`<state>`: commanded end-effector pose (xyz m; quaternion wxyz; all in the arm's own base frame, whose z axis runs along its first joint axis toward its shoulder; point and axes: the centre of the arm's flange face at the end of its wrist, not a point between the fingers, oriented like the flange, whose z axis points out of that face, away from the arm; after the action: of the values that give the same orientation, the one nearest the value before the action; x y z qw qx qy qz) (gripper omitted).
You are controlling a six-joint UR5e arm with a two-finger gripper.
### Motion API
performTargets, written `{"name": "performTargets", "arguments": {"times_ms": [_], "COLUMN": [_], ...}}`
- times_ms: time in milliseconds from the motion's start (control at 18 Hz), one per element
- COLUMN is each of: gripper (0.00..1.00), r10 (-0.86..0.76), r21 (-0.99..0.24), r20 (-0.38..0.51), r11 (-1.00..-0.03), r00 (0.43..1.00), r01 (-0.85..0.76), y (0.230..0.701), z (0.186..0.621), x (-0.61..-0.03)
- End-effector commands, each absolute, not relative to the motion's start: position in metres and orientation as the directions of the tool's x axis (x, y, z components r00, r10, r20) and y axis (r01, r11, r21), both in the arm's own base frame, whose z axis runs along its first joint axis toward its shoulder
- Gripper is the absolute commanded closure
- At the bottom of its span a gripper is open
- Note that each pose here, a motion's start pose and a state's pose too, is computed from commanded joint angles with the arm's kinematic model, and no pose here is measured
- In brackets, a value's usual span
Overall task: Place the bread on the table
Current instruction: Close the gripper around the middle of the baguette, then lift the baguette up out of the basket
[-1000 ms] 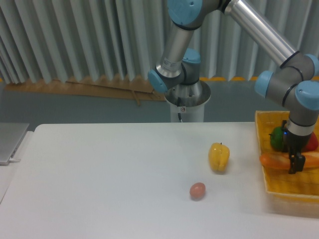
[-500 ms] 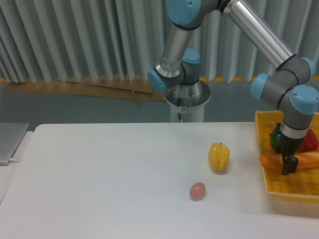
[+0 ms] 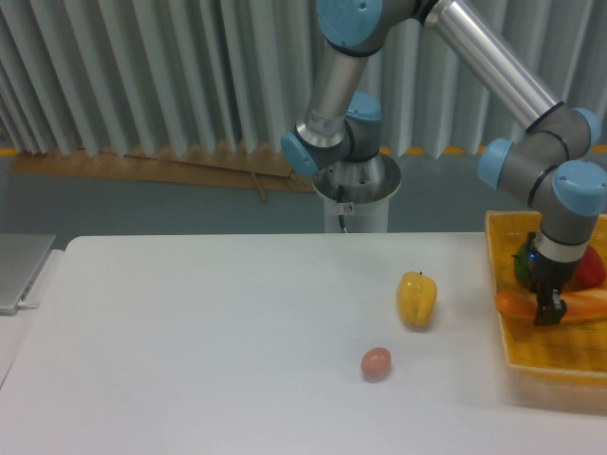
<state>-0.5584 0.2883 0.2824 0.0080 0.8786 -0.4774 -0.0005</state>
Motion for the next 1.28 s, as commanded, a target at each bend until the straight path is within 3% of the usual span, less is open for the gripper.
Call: {"name": "performTargets", "arguments": {"times_ms": [111,889,1278], "gripper": [0.84,0.81,0.81], "r10": [-0.833,-0.815,-0.793], "r21": [0.020,0.041,0.027], "r20": [0.003,-0.014,-0.003], "r11": [-0.553,-0.580,-0.609], "r00": [0.553,0.580,0.609], "r01": [-0.833,-0.814,-0.793], "y": [0.288,0.291,0.295], "z": [0.287,0.306,0.346], "x": [-0.557,-0.552,-0.530]}}
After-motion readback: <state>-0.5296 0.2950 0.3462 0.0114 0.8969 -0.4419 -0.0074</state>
